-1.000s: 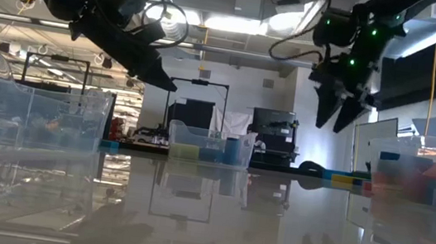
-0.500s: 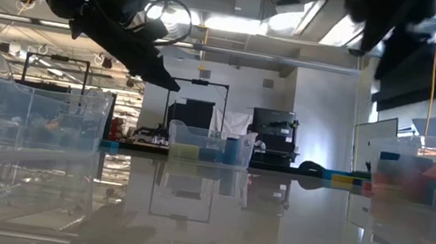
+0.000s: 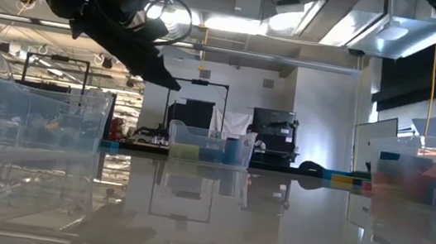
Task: Sort blocks by size
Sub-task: Put the red cylindrical block into the top transparent bin
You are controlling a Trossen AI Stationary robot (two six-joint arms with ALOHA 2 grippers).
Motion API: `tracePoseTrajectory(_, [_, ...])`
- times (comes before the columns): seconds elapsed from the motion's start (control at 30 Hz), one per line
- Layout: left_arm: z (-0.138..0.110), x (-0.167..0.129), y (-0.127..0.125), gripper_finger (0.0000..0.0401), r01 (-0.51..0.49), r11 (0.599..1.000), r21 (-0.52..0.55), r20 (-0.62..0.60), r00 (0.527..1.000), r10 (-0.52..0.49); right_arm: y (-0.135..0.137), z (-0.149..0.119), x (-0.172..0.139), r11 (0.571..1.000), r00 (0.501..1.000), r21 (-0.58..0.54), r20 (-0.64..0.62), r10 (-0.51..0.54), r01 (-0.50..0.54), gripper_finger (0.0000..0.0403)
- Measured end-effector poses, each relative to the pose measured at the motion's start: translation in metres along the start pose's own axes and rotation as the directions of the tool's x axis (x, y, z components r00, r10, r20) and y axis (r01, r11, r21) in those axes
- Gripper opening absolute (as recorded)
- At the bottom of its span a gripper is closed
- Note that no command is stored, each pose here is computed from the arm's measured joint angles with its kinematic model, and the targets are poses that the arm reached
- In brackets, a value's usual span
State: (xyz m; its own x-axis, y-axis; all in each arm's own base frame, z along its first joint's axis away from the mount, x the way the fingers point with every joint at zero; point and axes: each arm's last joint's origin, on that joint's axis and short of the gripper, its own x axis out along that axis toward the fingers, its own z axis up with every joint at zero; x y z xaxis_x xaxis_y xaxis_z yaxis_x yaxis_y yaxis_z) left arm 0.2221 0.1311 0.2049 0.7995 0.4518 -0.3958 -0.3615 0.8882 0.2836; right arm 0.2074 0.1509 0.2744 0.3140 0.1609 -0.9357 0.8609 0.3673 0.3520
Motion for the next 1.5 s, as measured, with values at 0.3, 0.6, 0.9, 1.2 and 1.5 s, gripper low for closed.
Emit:
tracePoseTrajectory(0.3, [0.0, 0.0, 0.0, 0.0218, 0.0, 1.0, 0.002, 0.001, 1.0, 0.0, -0.005, -0.036, 0.028, 0.948, 0.952, 0.201, -0.234, -0.2, 0.249, 0.0294])
tracePoseTrajectory(0.6, [0.0, 0.0, 0.0, 0.0218, 0.001, 1.0, 0.002, -0.003, 1.0, -0.001, -0.007, -0.065, 0.05, 0.899, 0.897, 0.229, -0.337, -0.286, 0.373, 0.0294])
tracePoseTrajectory(0.9, [0.0, 0.0, 0.0, 0.0218, 0.001, 1.0, 0.002, -0.003, 1.0, -0.001, -0.011, -0.085, 0.067, 0.889, 0.884, 0.206, -0.331, -0.33, 0.409, 0.0294])
tracePoseTrajectory(1.2, [0.0, 0.0, 0.0, 0.0218, 0.001, 1.0, 0.002, -0.003, 1.0, -0.001, -0.016, -0.104, 0.089, 0.889, 0.87, 0.149, -0.323, -0.371, 0.434, 0.0294])
tracePoseTrajectory(1.5, [0.0, 0.0, 0.0, 0.0218, 0.001, 1.0, 0.002, -0.004, 1.0, -0.001, -0.02, -0.106, 0.105, 0.889, 0.87, 0.102, -0.281, -0.405, 0.446, 0.0274])
